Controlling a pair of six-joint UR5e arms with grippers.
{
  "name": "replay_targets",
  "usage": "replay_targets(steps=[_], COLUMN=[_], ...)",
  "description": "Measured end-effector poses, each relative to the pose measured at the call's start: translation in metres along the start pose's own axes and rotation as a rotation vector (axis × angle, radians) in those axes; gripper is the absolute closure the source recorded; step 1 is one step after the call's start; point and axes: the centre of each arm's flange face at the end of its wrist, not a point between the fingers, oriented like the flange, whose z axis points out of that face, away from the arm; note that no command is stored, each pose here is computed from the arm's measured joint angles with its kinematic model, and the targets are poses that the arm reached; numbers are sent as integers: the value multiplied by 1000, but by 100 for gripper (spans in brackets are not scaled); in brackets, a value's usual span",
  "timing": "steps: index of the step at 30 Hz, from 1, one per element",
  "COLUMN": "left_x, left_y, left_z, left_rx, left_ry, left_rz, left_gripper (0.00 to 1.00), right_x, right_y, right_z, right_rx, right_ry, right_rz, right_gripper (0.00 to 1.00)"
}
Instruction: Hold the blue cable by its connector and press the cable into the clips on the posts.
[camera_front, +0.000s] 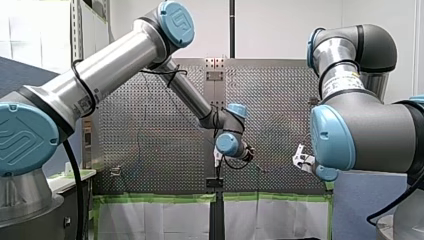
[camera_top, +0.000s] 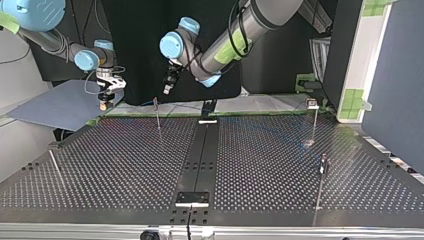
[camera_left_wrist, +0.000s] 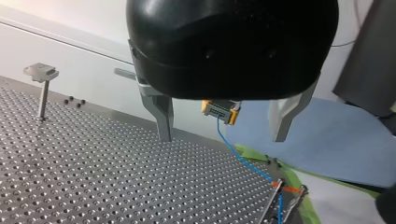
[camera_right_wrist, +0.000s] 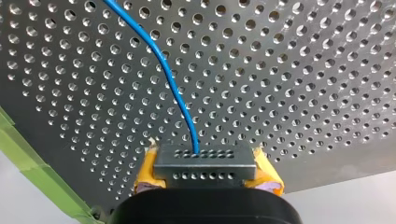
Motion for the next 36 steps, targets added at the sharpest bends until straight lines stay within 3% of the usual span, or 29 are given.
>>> replay_targets(steps=[17, 29, 36], left_x=[-30, -55, -64], left_y=[3, 9, 17], left_z=[-65, -95, -119], left_rx=[-16, -14, -37], left_ry=[9, -73, -90], left_rz=[20, -22, -26], left_gripper=[1, 1, 1], right_x=[0, 0, 0], right_y=[5, 3, 1], right_z=[-1, -1, -1], right_rx=[-31, -29, -21], right_ry=[-5, -6, -8], right_rz=[4, 1, -7], right_gripper=[100, 100, 100])
